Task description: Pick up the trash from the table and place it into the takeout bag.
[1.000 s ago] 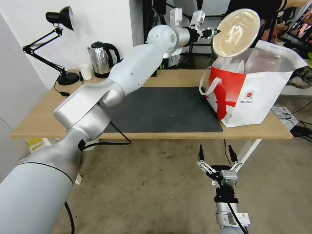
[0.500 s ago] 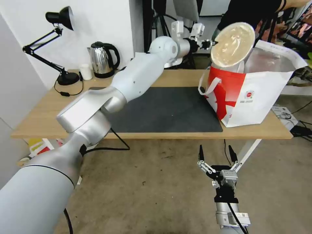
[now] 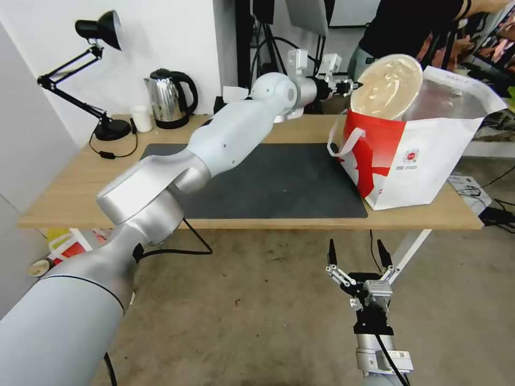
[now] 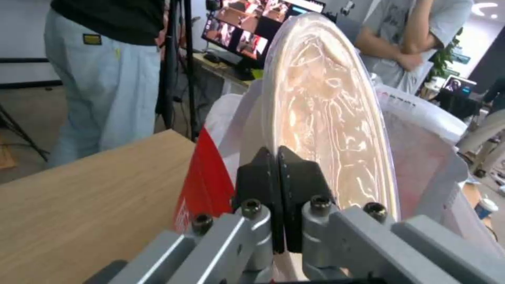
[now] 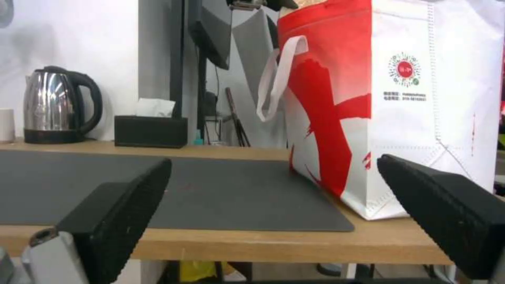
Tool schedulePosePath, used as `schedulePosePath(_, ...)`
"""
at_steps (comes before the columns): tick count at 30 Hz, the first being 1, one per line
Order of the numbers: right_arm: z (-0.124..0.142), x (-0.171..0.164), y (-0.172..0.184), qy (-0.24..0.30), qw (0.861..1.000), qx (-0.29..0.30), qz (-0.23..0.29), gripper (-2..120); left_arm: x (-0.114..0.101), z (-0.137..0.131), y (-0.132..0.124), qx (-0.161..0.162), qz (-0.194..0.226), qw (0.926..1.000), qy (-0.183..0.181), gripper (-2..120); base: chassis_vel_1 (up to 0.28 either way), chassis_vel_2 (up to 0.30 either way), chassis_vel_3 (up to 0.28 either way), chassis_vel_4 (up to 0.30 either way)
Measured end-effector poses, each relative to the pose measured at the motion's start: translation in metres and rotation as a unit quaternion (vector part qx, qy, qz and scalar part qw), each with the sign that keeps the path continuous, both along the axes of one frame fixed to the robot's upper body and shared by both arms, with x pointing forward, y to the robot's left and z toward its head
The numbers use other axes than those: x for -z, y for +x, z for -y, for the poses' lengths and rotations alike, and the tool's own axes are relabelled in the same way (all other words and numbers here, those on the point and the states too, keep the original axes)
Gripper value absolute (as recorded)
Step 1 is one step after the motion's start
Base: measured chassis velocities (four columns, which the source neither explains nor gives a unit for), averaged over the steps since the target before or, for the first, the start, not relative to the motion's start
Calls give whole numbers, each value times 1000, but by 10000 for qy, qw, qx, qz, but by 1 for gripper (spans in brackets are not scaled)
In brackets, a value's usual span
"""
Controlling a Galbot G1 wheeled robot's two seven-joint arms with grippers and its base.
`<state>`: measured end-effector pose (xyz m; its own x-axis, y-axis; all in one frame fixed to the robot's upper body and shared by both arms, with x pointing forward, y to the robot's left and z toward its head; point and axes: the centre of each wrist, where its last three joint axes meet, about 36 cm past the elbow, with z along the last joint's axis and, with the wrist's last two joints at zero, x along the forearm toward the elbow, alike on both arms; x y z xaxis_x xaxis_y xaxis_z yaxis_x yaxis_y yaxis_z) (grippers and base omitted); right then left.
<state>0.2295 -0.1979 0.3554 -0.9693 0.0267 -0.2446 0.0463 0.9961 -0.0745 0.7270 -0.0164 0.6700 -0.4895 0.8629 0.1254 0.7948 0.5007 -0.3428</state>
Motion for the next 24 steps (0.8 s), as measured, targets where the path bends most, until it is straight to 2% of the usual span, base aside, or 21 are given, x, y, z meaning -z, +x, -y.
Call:
schedulePosePath(14, 0, 0, 0, 0, 10000, 0, 0, 100, 2, 2, 0, 218, 174, 9993, 246, 1, 0, 0, 0, 0)
schedulePosePath(16, 0, 0, 0, 0, 10000, 0, 0, 100, -1, 1, 1, 253, 195, 9991, 262, 11, 0, 0, 0, 0)
schedulePosePath(19, 0, 0, 0, 0, 10000, 0, 0, 100, -4, 1, 1, 274, 210, 9991, 266, 17, 0, 0, 0, 0)
schedulePosePath(20, 0, 0, 0, 0, 10000, 0, 0, 100, -6, 1, 1, 277, 232, 9990, 269, 26, 0, 0, 0, 0)
schedulePosePath(22, 0, 0, 0, 0, 10000, 0, 0, 100, -7, 1, 1, 278, 238, 9990, 272, 29, 0, 0, 0, 0)
schedulePosePath(24, 0, 0, 0, 0, 10000, 0, 0, 100, -7, 1, 1, 282, 248, 9989, 280, 39, 0, 0, 0, 0)
